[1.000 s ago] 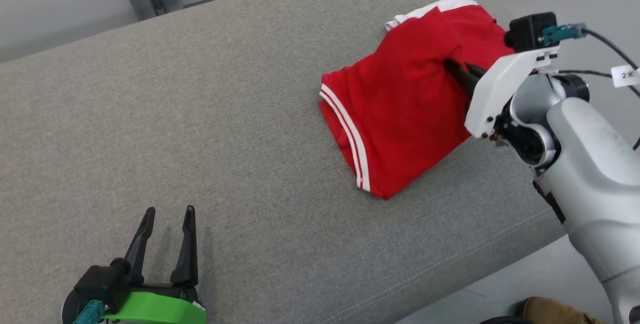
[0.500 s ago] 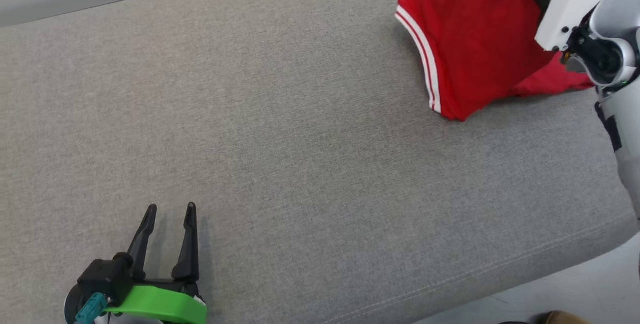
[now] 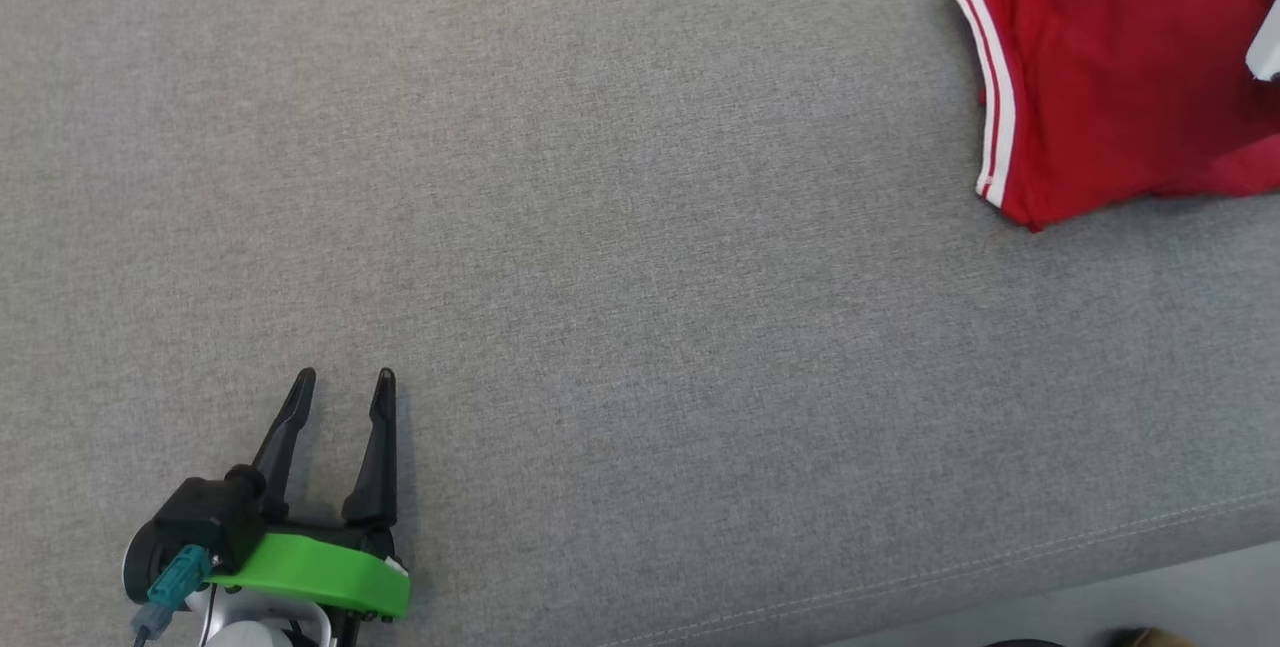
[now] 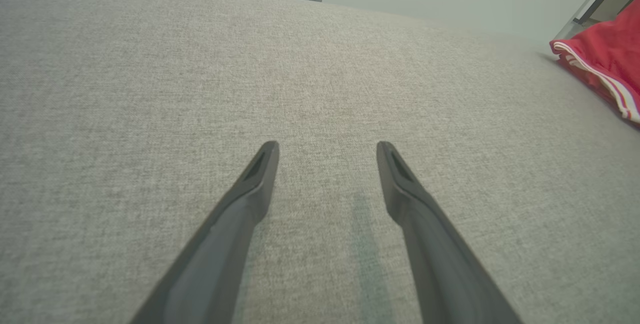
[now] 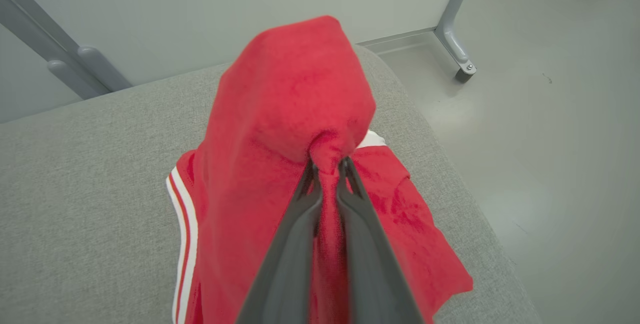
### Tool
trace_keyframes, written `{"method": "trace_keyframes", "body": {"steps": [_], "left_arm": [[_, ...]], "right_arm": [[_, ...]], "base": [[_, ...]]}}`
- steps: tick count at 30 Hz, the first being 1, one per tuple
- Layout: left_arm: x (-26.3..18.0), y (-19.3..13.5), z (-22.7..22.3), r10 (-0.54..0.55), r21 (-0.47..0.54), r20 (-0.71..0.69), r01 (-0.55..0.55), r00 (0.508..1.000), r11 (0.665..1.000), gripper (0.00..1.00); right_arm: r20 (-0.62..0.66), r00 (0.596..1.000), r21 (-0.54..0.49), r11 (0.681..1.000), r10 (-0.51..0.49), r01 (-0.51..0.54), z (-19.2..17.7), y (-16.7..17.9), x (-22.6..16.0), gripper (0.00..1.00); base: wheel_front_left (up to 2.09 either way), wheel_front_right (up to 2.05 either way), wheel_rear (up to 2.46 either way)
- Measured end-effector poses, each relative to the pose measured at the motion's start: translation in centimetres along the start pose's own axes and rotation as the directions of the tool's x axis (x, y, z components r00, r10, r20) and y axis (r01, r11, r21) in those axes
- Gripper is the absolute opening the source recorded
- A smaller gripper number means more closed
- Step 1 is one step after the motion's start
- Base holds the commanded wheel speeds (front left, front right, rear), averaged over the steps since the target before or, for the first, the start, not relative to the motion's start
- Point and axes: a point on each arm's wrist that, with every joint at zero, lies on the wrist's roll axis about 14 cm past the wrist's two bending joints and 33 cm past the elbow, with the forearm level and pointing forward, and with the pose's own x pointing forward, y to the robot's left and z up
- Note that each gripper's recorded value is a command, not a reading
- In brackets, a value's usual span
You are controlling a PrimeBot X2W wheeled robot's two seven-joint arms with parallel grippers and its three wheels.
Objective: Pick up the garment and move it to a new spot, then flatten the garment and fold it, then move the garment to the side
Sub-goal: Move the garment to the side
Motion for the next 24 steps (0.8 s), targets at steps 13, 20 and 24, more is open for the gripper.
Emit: {"method": "trace_keyframes", "body": {"steps": [13, 20, 24], "left_arm": [[-0.4, 2.5, -2.1, 0.047, 0.015, -0.065, -0.047, 0.997, 0.999, 1.0], [-0.4, 3.1, -2.5, 0.046, 0.027, -0.077, -0.044, 0.996, 0.999, 1.0], [-0.4, 3.4, -2.5, 0.051, 0.036, -0.081, -0.048, 0.995, 0.998, 1.0]], "right_arm": [[-0.008, 0.991, 0.051, 0.99, -0.132, 0.132, -4.1, -2.4, 3.7, 0.0], [0.011, 0.982, 0.007, 0.982, -0.19, 0.19, -4.3, -3.7, 4.4, 0.0], [0.024, 0.976, 0.008, 0.977, -0.215, 0.215, -3.8, -4.4, 4.5, 0.36]], "base": [[0.0, 0.0, 0.0], [0.0, 0.0, 0.0], [0.0, 0.0, 0.0]]}}
